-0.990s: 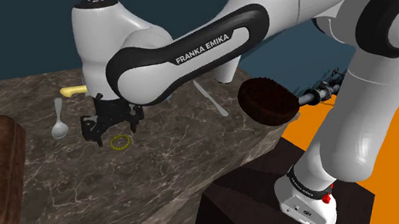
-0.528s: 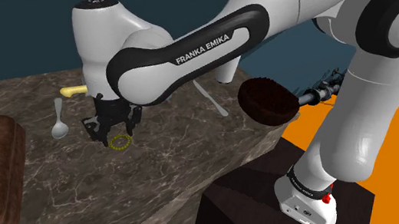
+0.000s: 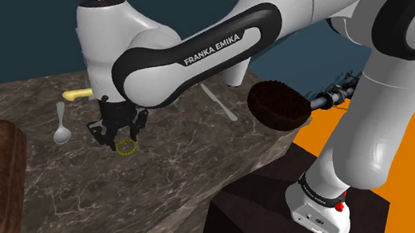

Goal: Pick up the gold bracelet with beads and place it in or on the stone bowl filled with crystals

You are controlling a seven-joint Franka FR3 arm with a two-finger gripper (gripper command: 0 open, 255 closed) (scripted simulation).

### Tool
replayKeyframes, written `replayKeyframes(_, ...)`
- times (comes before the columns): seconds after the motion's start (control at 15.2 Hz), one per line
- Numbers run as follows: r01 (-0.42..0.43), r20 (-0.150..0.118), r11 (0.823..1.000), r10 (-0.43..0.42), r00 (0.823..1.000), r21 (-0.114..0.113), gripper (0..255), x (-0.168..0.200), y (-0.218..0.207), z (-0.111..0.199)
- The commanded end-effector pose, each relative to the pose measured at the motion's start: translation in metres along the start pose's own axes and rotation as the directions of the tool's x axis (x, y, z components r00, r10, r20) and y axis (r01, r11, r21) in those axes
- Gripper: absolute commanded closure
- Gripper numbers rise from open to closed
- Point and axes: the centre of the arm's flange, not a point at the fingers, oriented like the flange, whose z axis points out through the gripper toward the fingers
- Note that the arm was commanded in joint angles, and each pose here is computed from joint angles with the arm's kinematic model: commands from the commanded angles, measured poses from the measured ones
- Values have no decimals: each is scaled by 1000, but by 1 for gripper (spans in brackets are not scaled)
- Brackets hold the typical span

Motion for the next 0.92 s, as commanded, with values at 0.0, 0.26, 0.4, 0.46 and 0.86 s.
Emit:
replayKeyframes(0.0, 3, 4, 1000, -3, 1000, 0, 255, -2, -4, 4)
replayKeyframes(0.26, 3, 4, 1000, -3, 1000, 0, 255, -1, -5, -17)
replayKeyframes(0.4, 3, 4, 1000, -3, 1000, 0, 255, 0, -6, -28)
replayKeyframes(0.46, 3, 4, 1000, -3, 1000, 0, 255, 0, -6, -33)
replayKeyframes(0.86, 3, 4, 1000, -3, 1000, 0, 255, 1, -9, -64)
